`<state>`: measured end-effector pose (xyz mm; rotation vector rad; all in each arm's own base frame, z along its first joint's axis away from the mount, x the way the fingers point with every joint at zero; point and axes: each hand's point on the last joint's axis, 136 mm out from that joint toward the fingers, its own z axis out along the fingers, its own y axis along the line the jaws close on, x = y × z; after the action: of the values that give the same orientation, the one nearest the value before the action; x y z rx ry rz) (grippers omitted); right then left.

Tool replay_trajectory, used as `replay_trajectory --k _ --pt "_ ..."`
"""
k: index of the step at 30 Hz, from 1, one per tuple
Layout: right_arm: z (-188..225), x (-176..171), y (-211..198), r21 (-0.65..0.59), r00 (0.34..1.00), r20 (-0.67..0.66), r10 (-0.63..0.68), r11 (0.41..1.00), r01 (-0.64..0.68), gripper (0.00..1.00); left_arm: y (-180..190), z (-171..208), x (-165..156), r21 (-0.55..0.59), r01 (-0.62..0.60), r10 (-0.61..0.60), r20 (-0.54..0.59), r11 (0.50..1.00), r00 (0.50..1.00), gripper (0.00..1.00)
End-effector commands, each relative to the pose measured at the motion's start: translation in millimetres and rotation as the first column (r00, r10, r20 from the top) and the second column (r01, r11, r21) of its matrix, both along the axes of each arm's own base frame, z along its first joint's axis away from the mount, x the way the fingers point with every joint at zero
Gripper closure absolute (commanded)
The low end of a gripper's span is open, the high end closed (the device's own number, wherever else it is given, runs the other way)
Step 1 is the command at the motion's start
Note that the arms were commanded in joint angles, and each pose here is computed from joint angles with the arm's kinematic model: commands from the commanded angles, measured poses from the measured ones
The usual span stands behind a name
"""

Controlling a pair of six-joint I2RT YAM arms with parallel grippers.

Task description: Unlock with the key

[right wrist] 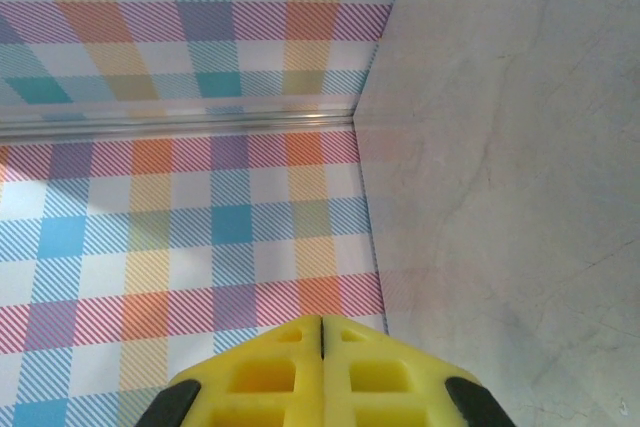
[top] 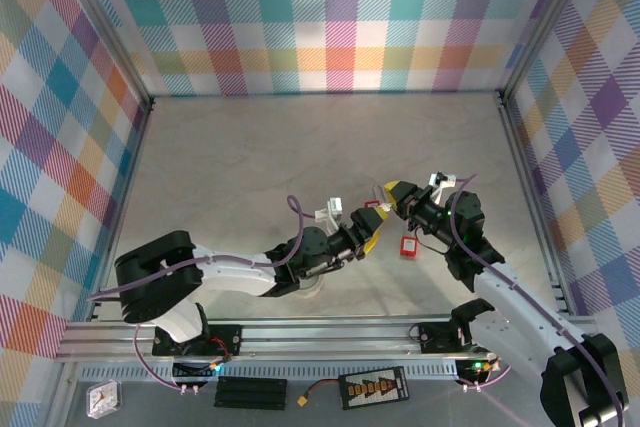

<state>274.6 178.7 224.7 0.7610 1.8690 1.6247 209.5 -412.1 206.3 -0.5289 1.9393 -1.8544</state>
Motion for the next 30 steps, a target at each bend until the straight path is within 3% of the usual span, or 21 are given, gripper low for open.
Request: replay_trajectory --k 1,15,30 --pt "28.0 -0.8 2.0 0.011 0.997 0.079 0.016 1.000 -0.017 1.00 7.4 42.2 11.9 -0.196 -0.040 0.052 0.055 0.980 0.997 0.15" --pt "23.5 -6.1 0.4 0.007 0.998 0.067 0.017 1.000 -0.017 1.00 -9.5 68.9 27.6 -0.230 -0.015 0.045 0.123 0.973 0.991 0.39" --pt "12.8 -8.4 -1.7 -0.005 0.999 0.042 0.009 1.000 -0.009 1.00 -14.6 64.7 27.8 -0.205 0.004 0.021 0.120 0.979 0.993 0.89"
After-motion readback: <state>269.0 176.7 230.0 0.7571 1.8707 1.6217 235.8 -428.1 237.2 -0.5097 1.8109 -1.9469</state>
